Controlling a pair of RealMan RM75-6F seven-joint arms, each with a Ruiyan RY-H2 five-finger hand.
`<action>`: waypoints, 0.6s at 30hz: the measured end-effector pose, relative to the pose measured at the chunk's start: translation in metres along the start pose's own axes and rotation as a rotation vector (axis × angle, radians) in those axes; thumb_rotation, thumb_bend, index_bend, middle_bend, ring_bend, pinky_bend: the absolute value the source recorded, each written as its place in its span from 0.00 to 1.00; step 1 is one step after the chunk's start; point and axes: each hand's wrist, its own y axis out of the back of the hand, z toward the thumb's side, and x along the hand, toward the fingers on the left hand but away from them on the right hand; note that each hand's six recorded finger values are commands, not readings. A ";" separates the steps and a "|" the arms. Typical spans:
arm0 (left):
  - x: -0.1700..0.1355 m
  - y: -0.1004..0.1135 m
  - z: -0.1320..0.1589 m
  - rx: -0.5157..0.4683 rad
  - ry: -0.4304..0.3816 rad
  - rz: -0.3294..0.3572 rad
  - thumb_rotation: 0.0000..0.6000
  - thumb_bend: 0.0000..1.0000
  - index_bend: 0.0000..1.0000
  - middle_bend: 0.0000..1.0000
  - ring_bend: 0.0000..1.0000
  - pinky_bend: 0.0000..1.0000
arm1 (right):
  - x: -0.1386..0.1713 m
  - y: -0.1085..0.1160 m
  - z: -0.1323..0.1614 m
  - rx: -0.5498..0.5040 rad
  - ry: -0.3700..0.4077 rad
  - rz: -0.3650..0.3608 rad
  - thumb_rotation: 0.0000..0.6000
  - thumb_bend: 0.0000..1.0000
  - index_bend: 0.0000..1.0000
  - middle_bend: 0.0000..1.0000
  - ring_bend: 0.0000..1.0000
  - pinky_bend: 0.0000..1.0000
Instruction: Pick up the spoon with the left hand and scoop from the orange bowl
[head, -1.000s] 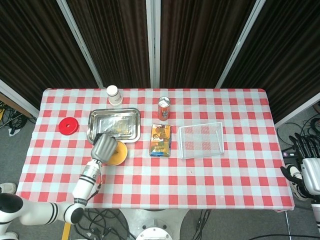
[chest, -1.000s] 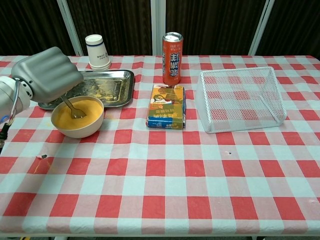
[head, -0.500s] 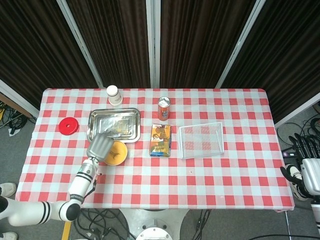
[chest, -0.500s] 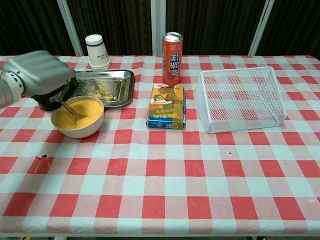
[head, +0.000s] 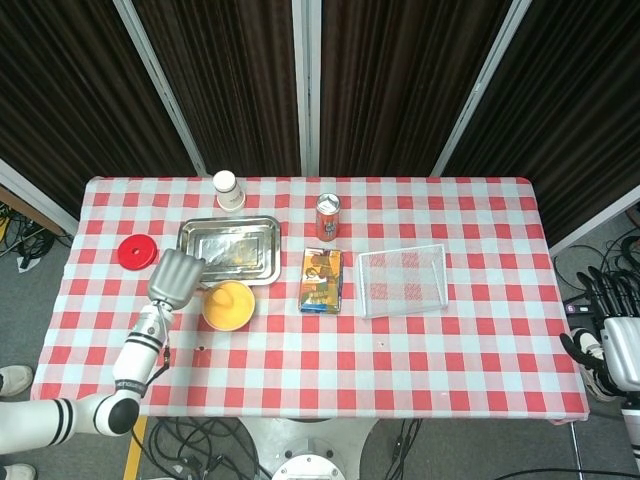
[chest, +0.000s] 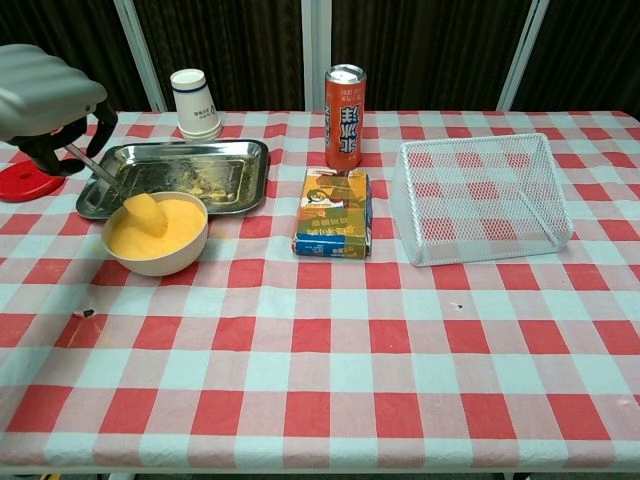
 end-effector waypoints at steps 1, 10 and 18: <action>-0.001 0.001 0.001 0.035 0.001 0.014 1.00 0.44 0.65 0.90 0.91 0.94 | 0.000 0.000 0.000 0.000 0.000 0.000 1.00 0.20 0.00 0.02 0.00 0.00; -0.006 -0.001 0.031 0.356 -0.025 0.146 1.00 0.44 0.65 0.90 0.91 0.95 | 0.002 0.001 0.000 0.002 -0.003 -0.002 1.00 0.20 0.00 0.02 0.00 0.00; -0.008 -0.011 0.053 0.472 -0.048 0.179 1.00 0.45 0.65 0.90 0.91 0.94 | 0.001 0.000 0.000 0.000 -0.003 0.002 1.00 0.20 0.00 0.02 0.00 0.00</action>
